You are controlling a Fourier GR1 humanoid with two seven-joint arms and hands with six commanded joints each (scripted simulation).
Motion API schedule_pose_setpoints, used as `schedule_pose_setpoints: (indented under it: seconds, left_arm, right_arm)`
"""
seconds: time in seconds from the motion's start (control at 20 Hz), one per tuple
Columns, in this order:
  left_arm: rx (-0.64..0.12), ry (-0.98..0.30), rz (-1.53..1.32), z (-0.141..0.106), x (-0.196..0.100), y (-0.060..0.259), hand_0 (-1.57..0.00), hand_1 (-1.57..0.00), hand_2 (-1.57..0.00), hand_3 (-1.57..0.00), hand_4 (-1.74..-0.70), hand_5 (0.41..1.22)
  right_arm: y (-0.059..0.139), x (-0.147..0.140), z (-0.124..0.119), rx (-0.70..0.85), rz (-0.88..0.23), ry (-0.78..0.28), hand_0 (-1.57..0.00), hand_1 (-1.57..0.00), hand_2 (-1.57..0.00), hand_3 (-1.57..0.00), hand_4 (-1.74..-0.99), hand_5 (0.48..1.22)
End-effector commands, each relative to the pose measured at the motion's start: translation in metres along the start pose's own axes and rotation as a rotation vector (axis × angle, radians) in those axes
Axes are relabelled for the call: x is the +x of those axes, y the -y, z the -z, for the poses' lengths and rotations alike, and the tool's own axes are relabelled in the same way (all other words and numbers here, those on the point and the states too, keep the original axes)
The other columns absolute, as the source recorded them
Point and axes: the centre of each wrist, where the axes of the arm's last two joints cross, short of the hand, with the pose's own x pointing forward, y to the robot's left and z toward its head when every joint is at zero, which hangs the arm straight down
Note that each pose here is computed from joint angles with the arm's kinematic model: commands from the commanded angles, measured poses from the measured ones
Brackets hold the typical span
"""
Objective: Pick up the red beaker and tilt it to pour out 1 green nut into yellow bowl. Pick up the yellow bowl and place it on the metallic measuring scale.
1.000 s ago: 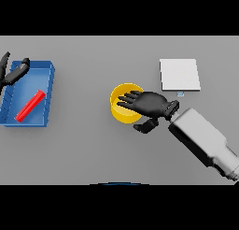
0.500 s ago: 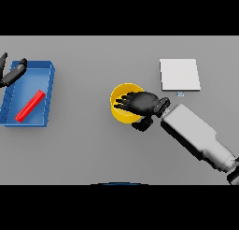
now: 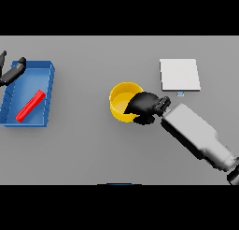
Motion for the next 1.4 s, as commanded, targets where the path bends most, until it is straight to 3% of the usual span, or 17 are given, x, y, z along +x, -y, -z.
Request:
schedule_pose_setpoints:
  seconds: [0.0,0.2,0.55,0.9,1.1,1.35]
  left_arm:
    - [0.002,-0.007,-0.005,-0.001,-0.001,-0.002,0.00,0.00,0.00,0.00,-0.72,0.696]
    - [-0.008,-0.003,0.013,-0.001,0.001,-0.001,0.00,0.00,0.00,0.00,-0.72,0.695]
    - [-0.010,-0.011,0.005,-0.001,-0.002,-0.003,0.00,0.00,0.00,0.00,-0.72,0.696]
    - [-0.011,-0.015,0.027,0.000,0.003,0.000,0.00,0.00,0.00,0.00,-0.72,0.686]
    - [-0.009,-0.007,0.010,-0.004,0.006,0.000,0.00,0.00,0.00,0.00,-0.72,0.686]
    - [-0.006,-0.005,0.013,-0.004,0.006,-0.001,0.00,0.00,0.00,0.00,-0.73,0.710]
  right_arm:
    - [0.001,0.000,-0.002,-0.002,-0.005,0.002,-1.23,-1.21,-1.12,-0.83,-1.614,1.130]
    - [0.002,0.000,-0.001,-0.022,-0.018,-0.017,-1.43,-1.42,-1.24,-1.18,-1.689,1.184]
    - [0.011,-0.008,-0.016,-0.073,0.022,-0.021,-1.54,-1.54,-1.33,-1.34,-1.730,1.213]
    - [0.039,-0.019,-0.055,-0.157,0.029,-0.093,-1.56,-1.56,-1.43,-1.19,-1.739,1.219]
    - [0.040,-0.021,-0.068,-0.179,0.034,-0.132,-1.56,-1.57,-1.51,-1.16,-1.740,1.220]
    - [0.045,-0.044,-0.082,-0.235,0.033,-0.218,-1.57,-1.57,-1.53,-1.15,-1.741,1.221]
